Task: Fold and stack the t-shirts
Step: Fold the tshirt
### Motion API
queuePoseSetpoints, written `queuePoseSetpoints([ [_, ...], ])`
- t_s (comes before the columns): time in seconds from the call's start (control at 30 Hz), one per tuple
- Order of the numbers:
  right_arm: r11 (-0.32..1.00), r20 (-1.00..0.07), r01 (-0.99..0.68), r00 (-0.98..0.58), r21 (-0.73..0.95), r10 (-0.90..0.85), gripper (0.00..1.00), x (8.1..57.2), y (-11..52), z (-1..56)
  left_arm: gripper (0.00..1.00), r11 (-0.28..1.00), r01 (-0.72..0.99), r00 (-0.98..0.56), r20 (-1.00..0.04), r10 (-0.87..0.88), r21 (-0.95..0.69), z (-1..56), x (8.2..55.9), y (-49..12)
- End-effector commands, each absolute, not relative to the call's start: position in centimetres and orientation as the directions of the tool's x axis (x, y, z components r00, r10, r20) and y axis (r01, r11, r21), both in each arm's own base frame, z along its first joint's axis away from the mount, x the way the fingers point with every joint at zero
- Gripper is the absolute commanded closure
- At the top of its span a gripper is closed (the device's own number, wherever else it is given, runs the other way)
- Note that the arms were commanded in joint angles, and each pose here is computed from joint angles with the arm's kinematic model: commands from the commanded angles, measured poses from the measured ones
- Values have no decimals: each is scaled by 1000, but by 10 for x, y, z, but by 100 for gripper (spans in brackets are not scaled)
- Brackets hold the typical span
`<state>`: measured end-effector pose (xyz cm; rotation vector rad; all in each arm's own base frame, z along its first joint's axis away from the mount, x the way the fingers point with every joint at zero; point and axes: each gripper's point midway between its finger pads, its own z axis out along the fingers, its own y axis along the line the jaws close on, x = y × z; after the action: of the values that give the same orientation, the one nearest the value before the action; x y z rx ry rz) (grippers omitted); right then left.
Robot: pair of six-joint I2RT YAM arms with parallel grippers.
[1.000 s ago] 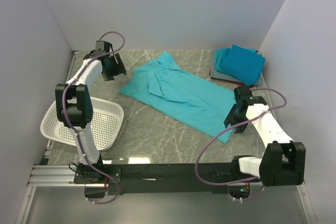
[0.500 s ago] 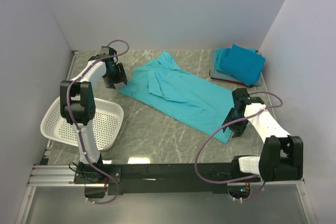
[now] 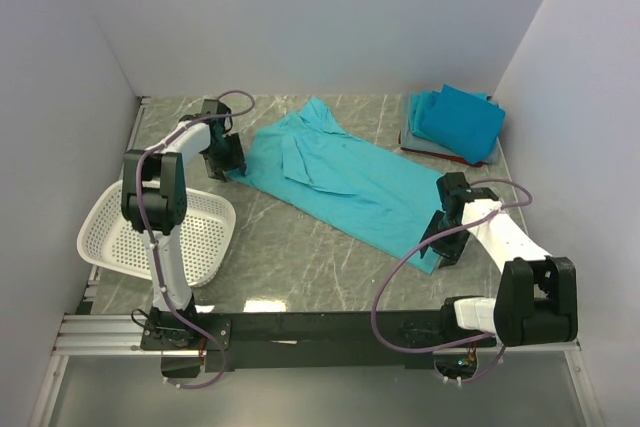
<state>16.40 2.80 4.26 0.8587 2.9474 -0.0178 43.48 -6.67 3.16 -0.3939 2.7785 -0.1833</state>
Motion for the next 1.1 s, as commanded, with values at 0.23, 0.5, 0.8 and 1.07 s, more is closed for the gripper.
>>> queuePoseSetpoints([
  [0.23, 841, -56, 541, -839, 7, 541, 45, 155, 36, 35, 62, 958, -247, -913, -295, -281, -147, 15, 427, -65],
  [0.5, 849, -41, 528, -848, -7, 528, 49, 154, 43, 26, 98, 963, -233, -916, -301, -265, -139, 12, 430, -63],
  [0.8, 852, -44, 520, -854, -59, 518, 55, 154, 44, 13, 100, 965, -225, -901, -350, -258, -132, 30, 447, -60],
  [1.07, 847, -51, 524, -852, -88, 522, 55, 154, 41, 10, 100, 959, -271, -875, -395, -279, -77, 40, 452, -29],
])
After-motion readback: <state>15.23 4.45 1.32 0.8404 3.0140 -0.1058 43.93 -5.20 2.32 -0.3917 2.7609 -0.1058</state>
